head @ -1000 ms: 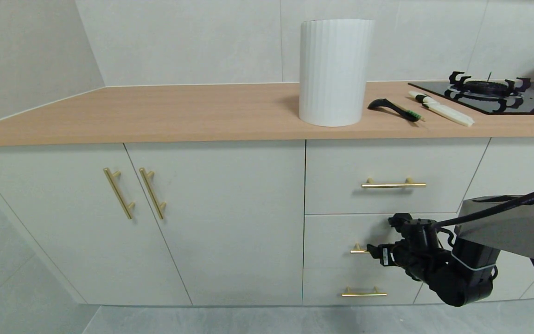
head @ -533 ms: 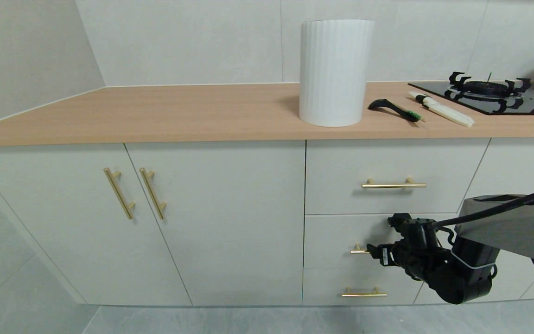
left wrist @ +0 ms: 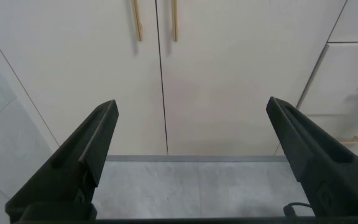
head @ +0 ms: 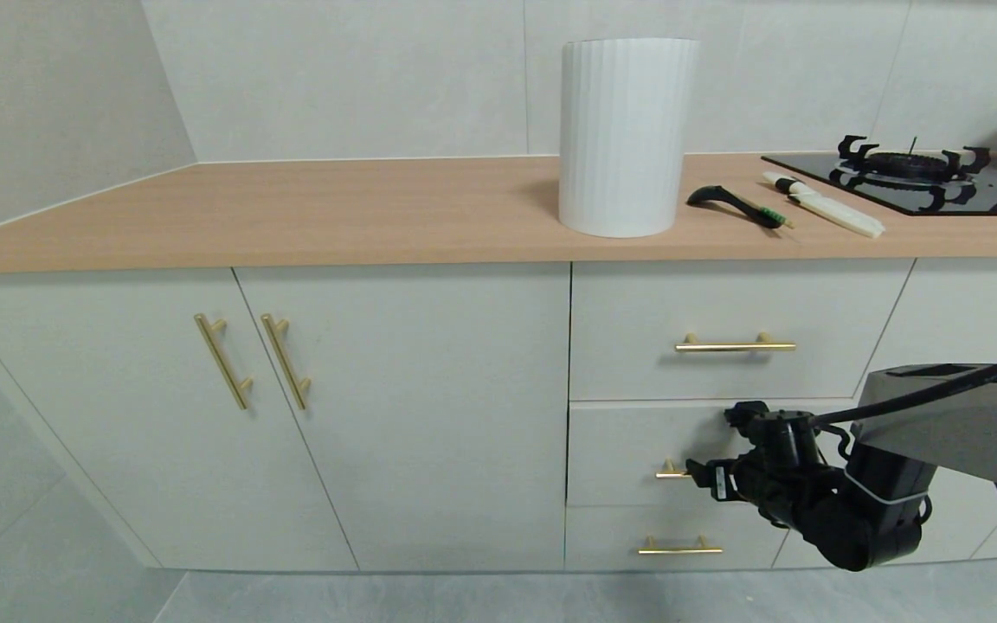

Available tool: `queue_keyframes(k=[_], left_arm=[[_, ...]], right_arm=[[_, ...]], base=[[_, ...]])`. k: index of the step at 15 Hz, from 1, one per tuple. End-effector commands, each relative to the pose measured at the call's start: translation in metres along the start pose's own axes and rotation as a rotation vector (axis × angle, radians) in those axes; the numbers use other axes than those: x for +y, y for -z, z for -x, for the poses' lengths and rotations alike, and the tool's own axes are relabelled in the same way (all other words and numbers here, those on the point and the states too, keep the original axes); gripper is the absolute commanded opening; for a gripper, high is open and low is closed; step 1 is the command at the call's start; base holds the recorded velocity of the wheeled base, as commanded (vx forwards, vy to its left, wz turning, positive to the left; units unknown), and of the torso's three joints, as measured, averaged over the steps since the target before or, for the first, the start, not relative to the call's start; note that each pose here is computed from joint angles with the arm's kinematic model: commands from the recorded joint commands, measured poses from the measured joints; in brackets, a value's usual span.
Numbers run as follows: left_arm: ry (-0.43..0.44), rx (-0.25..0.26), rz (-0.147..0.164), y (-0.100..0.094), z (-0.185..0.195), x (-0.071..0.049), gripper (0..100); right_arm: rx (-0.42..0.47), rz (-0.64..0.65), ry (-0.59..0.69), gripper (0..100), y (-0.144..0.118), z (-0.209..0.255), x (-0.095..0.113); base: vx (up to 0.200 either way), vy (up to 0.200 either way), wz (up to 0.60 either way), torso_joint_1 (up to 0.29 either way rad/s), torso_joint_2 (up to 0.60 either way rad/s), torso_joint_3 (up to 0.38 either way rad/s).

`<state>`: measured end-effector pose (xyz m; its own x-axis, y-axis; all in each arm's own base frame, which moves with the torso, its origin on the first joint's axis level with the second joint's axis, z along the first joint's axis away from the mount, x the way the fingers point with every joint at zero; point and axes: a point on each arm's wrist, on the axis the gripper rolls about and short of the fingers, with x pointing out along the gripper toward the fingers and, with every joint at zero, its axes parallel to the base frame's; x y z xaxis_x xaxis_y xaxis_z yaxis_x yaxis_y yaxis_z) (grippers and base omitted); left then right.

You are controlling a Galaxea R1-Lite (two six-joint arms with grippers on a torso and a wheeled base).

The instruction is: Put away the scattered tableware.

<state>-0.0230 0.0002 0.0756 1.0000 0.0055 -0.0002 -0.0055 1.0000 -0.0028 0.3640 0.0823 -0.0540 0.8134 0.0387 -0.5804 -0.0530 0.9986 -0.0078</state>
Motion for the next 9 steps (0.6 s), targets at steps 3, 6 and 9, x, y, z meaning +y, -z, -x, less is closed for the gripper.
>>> queue_keyframes(k=[3, 6, 9], left_arm=[[-0.001, 0.001, 0.0, 0.0, 0.0, 0.0, 100], [-0.001, 0.001, 0.0, 0.0, 0.0, 0.0, 100], [-0.001, 0.001, 0.0, 0.0, 0.0, 0.0, 100]], right_arm=[[0.032, 0.006, 0.002, 100, 0.007, 0.006, -0.002], [0.056, 0.011, 0.002, 100, 0.01, 0.024, -0.004], [0.101, 0.026, -0.012, 100, 0.0, 0.064, -0.004]], base=[[0.0, 0.0, 0.0, 0.0, 0.0, 0.0], [0.0, 0.0, 0.0, 0.0, 0.0, 0.0], [0.0, 0.0, 0.0, 0.0, 0.0, 0.0]])
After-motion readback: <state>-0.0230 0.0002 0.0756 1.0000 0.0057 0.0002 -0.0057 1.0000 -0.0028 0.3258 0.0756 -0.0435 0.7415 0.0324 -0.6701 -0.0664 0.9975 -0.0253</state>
